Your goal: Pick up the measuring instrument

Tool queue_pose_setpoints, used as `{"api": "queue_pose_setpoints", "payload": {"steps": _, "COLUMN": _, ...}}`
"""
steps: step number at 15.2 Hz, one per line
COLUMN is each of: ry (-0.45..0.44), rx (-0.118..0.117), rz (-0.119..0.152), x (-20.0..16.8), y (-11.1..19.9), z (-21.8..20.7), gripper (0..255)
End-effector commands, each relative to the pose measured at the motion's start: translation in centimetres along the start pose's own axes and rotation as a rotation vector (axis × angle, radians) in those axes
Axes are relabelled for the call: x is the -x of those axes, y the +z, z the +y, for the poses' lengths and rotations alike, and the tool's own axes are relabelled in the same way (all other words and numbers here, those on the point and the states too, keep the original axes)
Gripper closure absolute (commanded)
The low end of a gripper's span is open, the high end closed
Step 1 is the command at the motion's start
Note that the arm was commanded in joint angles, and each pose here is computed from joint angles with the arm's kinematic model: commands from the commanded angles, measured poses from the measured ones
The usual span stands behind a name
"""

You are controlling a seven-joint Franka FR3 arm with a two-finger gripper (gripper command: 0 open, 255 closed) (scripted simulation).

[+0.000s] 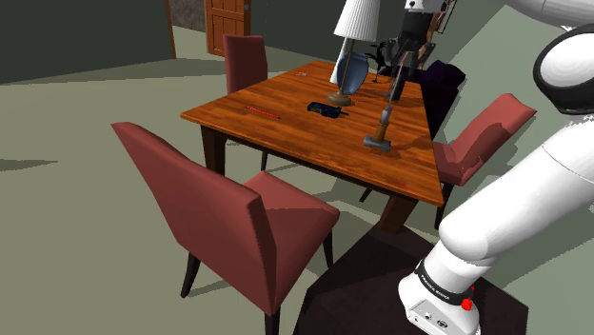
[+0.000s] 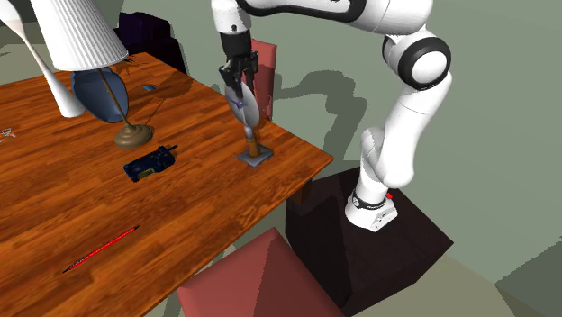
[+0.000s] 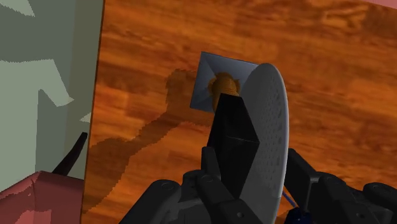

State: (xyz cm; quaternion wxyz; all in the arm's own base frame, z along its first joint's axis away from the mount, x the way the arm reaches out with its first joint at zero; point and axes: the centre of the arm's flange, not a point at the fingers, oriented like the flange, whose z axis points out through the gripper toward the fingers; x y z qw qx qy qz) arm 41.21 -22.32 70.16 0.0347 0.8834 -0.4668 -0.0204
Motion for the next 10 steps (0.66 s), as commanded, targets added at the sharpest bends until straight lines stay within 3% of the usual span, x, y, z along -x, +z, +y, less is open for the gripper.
{"api": "queue_pose_setpoints", "payload": {"steps": 1, "ry": 0.0, "rx": 0.0, "rz": 0.0, "x": 0.2, "y": -1.1, "z": 0.1, "gripper": 255}}
{"api": "queue_pose_setpoints", "payload": {"steps": 10, "ry": 0.0, "rx": 0.0, "rz": 0.0, "x": 0.2, "y": -4.8, "z": 0.4, "gripper": 255}}
